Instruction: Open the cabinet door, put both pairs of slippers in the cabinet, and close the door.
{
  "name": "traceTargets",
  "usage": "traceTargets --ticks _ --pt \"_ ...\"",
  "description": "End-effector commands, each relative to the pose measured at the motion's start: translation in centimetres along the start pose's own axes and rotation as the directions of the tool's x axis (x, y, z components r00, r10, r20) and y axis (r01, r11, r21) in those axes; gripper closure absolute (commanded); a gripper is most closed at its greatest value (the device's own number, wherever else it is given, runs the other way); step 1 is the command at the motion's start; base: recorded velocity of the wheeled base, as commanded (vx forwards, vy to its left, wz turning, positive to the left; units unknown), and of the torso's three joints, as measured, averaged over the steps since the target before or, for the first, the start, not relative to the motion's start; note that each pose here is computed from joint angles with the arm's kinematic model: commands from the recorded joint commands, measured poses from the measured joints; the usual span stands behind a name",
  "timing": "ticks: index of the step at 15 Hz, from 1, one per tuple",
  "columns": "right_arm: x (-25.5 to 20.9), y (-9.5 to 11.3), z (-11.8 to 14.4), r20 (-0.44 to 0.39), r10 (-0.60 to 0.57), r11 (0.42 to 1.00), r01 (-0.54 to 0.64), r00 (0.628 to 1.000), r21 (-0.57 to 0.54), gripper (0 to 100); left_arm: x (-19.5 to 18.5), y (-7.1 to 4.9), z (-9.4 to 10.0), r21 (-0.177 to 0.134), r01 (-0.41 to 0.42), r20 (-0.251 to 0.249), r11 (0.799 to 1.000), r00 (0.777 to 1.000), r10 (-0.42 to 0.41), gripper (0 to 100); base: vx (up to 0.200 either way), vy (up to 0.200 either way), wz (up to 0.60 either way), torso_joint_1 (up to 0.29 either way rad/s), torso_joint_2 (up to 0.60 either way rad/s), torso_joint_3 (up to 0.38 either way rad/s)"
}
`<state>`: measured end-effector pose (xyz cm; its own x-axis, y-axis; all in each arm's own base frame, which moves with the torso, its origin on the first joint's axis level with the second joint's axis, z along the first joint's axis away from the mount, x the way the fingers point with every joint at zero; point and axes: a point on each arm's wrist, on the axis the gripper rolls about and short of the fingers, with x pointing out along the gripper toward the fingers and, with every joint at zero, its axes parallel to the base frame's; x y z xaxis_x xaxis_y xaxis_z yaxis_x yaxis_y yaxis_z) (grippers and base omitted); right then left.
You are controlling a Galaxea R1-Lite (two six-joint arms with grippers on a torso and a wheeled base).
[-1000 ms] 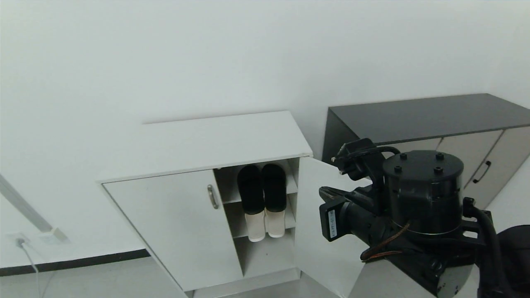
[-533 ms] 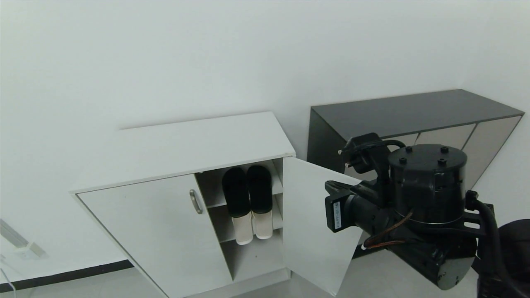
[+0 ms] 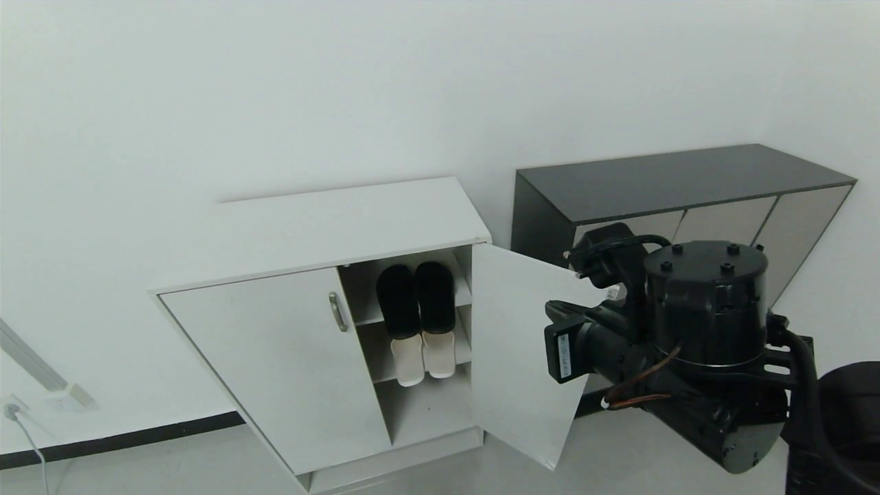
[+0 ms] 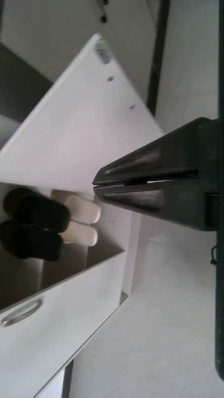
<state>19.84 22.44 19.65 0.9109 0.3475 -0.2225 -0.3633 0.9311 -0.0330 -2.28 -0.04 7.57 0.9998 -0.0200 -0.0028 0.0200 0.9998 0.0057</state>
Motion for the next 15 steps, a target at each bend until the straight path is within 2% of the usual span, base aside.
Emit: traceTargets --ticks 1,3,5,7,8,9,10,12,15 --pt "0.4 -0.3 -0.2 -0.008 -0.014 1.0 0.014 1.0 -0.002 100 0.0 0.0 0.0 0.0 0.0 0.001 1.0 1.0 0.0 100 0.0 0.0 0.0 0.0 0.0 0.0" --pt "1.3 -1.0 -0.6 -0.022 -0.049 0.998 0.049 0.999 -0.029 100 0.0 0.0 0.0 0.0 0.0 0.0 1.0 1.0 0.0 100 0.0 0.0 0.0 0.0 0.0 0.0" --pt "1.9 -1.8 0.0 -0.001 -0.07 0.998 0.069 0.998 -0.013 100 0.0 0.0 0.0 0.0 0.0 0.0 1.0 1.0 0.0 100 0.0 0.0 0.0 0.0 0.0 0.0" --pt "3.1 -3.7 1.8 0.036 -0.084 0.996 0.083 0.996 0.024 100 0.0 0.0 0.0 0.0 0.0 0.0 1.0 1.0 0.0 100 0.0 0.0 0.0 0.0 0.0 0.0" --pt "4.5 -5.5 2.6 0.017 -0.124 0.992 0.124 0.992 0.03 100 0.0 0.0 0.0 0.0 0.0 0.001 1.0 1.0 0.0 100 0.0 0.0 0.0 0.0 0.0 0.0" --pt "4.9 -6.1 2.9 0.009 -0.13 0.991 0.13 0.991 0.032 100 0.0 0.0 0.0 0.0 0.0 0.001 1.0 1.0 0.0 100 0.0 0.0 0.0 0.0 0.0 0.0" --pt "6.3 -7.6 3.4 -0.012 -0.129 0.99 0.129 0.992 0.047 100 0.0 0.0 0.0 0.0 0.0 0.0 1.0 1.0 0.0 100 0.0 0.0 0.0 0.0 0.0 0.0" --pt "8.1 -9.0 3.3 -0.021 -0.161 0.985 0.162 0.987 0.057 100 0.0 0.0 0.0 -0.001 0.0 0.0 1.0 1.0 0.0 100 0.0 0.0 0.0 0.0 0.0 0.0" --pt "10.8 -10.5 1.7 -0.066 -0.17 0.983 0.174 0.983 0.06 100 0.0 0.0 0.0 -0.001 0.0 0.0 1.0 1.0 0.0 100 0.0 0.0 0.0 0.0 0.0 0.0"
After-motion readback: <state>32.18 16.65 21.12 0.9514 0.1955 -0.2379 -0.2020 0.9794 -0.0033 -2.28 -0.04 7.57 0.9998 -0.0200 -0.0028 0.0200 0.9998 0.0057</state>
